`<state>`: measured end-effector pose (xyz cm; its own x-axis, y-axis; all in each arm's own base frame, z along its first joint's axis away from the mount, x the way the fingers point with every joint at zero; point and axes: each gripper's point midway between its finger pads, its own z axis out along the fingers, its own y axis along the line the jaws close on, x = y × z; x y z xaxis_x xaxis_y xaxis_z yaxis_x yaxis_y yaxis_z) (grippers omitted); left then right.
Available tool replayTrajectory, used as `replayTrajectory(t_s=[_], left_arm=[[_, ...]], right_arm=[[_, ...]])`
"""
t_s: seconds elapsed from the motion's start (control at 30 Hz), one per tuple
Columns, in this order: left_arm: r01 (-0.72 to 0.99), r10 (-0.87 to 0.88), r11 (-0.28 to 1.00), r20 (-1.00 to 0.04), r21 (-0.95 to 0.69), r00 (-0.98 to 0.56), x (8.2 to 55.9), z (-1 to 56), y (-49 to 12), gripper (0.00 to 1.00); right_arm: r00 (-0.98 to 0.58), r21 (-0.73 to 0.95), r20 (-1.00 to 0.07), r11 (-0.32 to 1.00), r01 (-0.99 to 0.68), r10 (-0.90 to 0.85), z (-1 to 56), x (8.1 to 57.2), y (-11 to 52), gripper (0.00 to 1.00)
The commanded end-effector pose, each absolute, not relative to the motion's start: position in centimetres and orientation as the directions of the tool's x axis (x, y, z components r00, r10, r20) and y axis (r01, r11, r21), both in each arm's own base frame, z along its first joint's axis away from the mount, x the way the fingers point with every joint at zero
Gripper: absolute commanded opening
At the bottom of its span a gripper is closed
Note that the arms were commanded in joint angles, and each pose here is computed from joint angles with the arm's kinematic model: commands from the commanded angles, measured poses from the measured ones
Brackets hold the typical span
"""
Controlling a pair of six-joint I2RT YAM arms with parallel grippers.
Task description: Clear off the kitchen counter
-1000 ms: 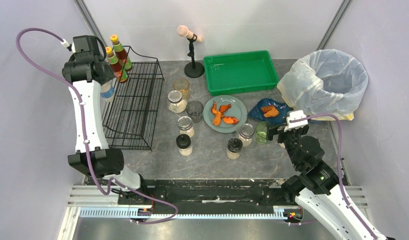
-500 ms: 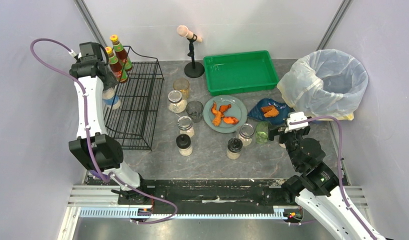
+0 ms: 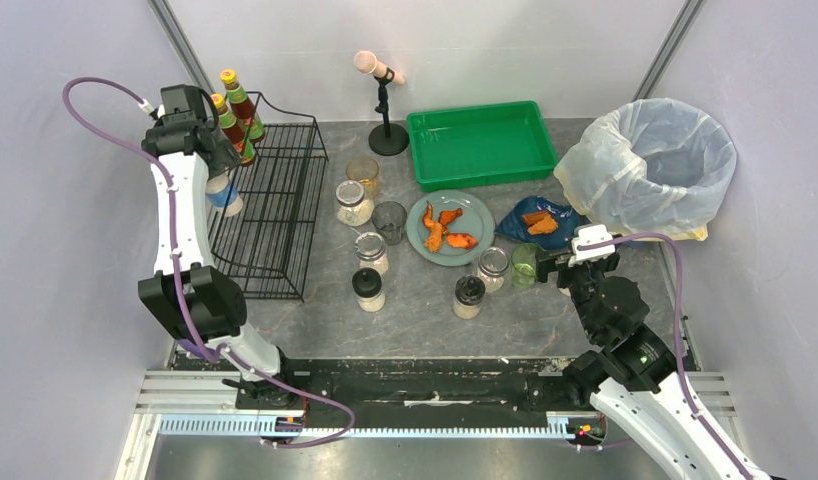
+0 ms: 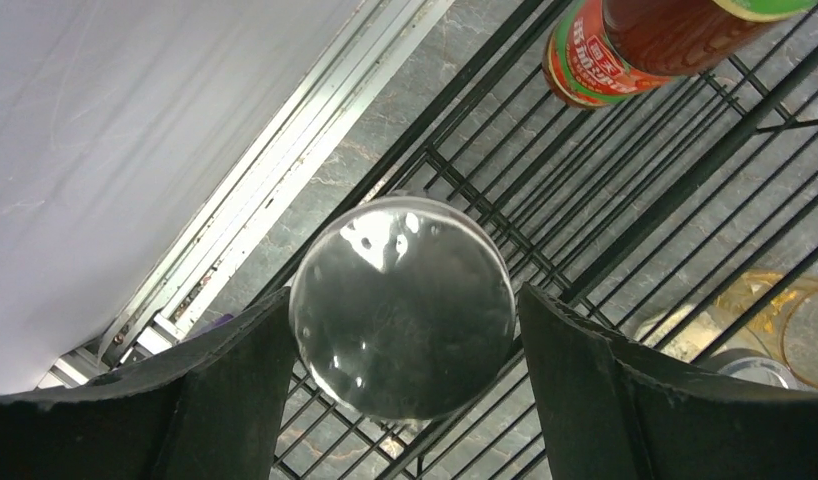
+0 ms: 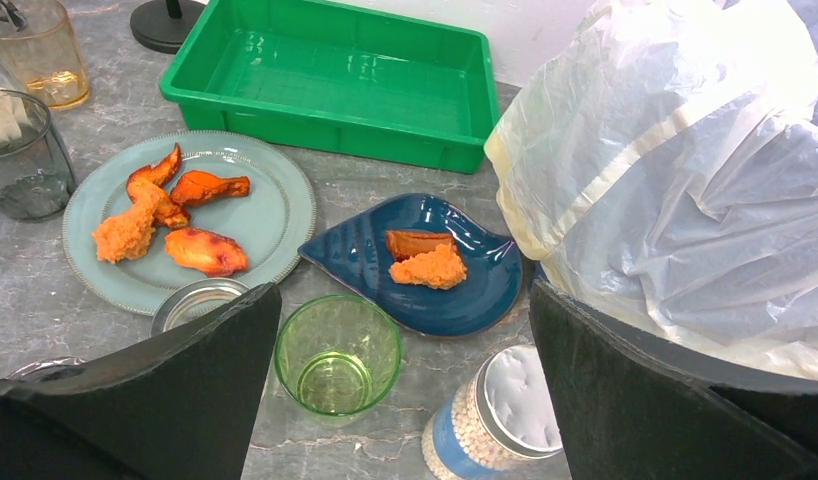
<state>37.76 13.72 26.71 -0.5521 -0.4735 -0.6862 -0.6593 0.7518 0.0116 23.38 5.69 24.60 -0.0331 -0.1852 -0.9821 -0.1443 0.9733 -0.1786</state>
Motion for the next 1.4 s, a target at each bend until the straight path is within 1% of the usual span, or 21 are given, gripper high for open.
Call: replayTrajectory(t_s=[0.0,0.2,0.43,0.57,0.73,0.9,1.07,1.17,1.27,1.37], left_arm=[[-0.646,-0.479,0.759,-0.743,-0.083,-0.467,36.2,30.6,12.7,0.85],[-0.568,-0.46,0.805,-0.785,-0.172,-0.415,34.1,34.3,10.2,0.86],[-0.417,-0.375,0.886,-0.843,-0.203,-0.387,31.1,37.5,6.0,0.86],[-0.292,-0.315,0.934,-0.863,-0.207,-0.394,29.5,38.4,2.3,0.86],[-0.07,-0.26,0.965,-0.883,-0.253,-0.391,27.8,39.3,-3.2,0.86],[0.119,-0.222,0.949,-0.887,-0.291,-0.404,26.0,38.6,-7.9,0.86],[0.299,-0.21,0.884,-0.876,-0.36,-0.433,24.8,37.1,-12.2,0.86],[0.374,-0.187,0.849,-0.873,-0.374,-0.45,23.9,36.2,-14.2,0.86],[0.43,-0.163,0.82,-0.874,-0.378,-0.458,23.0,35.4,-15.8,0.86],[0.474,-0.148,0.791,-0.874,-0.385,-0.463,22.4,34.6,-16.9,0.86]], right_arm=[[0.015,-0.167,-0.986,0.979,-0.116,-0.166,26.6,23.2,5.2,0.98],[0.017,-0.151,-0.988,0.985,-0.087,-0.15,27.7,23.1,4.6,0.98],[0.011,-0.114,-0.993,0.992,-0.045,-0.113,29.2,22.8,3.8,0.98],[-0.002,-0.087,-0.996,0.996,-0.01,-0.087,30.1,22.6,3.2,0.98],[-0.06,-0.064,-0.996,0.998,0.024,-0.063,30.8,22.3,2.6,0.98],[-0.177,-0.044,-0.983,0.999,0.008,-0.042,30.8,22.3,3.4,0.98],[-0.335,-0.007,-0.942,1.0,0.027,0.002,29.0,22.4,4.4,0.98],[-0.431,-0.029,-0.903,0.999,0.039,-0.009,27.1,22.6,4.9,0.98],[-0.477,-0.03,-0.879,0.999,0.02,-0.017,25.9,22.7,5.6,0.98],[-0.514,-0.047,-0.858,0.997,0.055,-0.013,24.7,22.8,5.2,0.98]])
